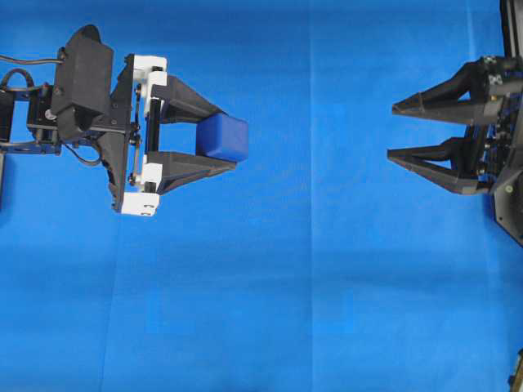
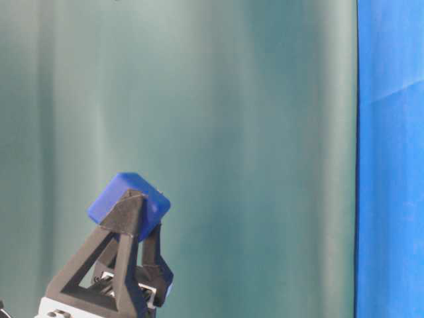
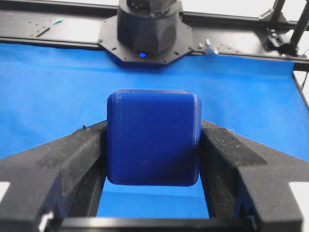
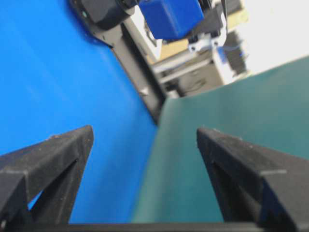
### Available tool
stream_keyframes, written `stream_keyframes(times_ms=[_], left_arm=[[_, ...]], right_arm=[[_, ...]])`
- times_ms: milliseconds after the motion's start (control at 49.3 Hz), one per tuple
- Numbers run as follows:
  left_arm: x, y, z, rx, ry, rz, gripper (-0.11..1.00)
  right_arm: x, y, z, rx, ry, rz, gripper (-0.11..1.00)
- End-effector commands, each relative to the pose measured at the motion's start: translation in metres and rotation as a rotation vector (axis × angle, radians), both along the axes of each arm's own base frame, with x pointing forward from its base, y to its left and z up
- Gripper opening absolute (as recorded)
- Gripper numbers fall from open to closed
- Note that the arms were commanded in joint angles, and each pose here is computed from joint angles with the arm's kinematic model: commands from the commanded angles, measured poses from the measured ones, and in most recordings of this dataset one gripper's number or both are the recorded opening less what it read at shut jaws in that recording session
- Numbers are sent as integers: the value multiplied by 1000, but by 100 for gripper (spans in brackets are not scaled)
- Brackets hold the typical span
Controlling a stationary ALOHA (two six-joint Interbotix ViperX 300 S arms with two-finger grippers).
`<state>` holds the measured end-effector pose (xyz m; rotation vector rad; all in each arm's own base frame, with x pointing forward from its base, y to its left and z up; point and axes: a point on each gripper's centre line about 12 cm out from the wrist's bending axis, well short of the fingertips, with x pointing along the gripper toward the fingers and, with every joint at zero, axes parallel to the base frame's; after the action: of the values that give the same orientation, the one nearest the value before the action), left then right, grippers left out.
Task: Handover the blue block to the right arm after grasping it with the left arm, then place it in the designated position.
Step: 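Rotate the left gripper upright, holding the cube up toward center, then move the open right gripper toward the cube held by the left gripper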
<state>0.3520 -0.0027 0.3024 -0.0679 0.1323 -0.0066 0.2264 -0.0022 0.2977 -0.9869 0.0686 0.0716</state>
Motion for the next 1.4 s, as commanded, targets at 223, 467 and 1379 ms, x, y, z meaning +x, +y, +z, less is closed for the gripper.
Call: stream_keyframes(times_ms=[223, 467, 1379], left_arm=[[-2, 1, 11, -3, -38, 4, 48], [-2, 1, 12, -3, -41, 4, 48], [-2, 1, 11, -3, -41, 4, 48]], right_arm=[[0, 2, 15, -189, -52, 30, 95], [0, 4, 17, -232, -66, 45, 95], [1, 3, 16, -234, -64, 45, 95]])
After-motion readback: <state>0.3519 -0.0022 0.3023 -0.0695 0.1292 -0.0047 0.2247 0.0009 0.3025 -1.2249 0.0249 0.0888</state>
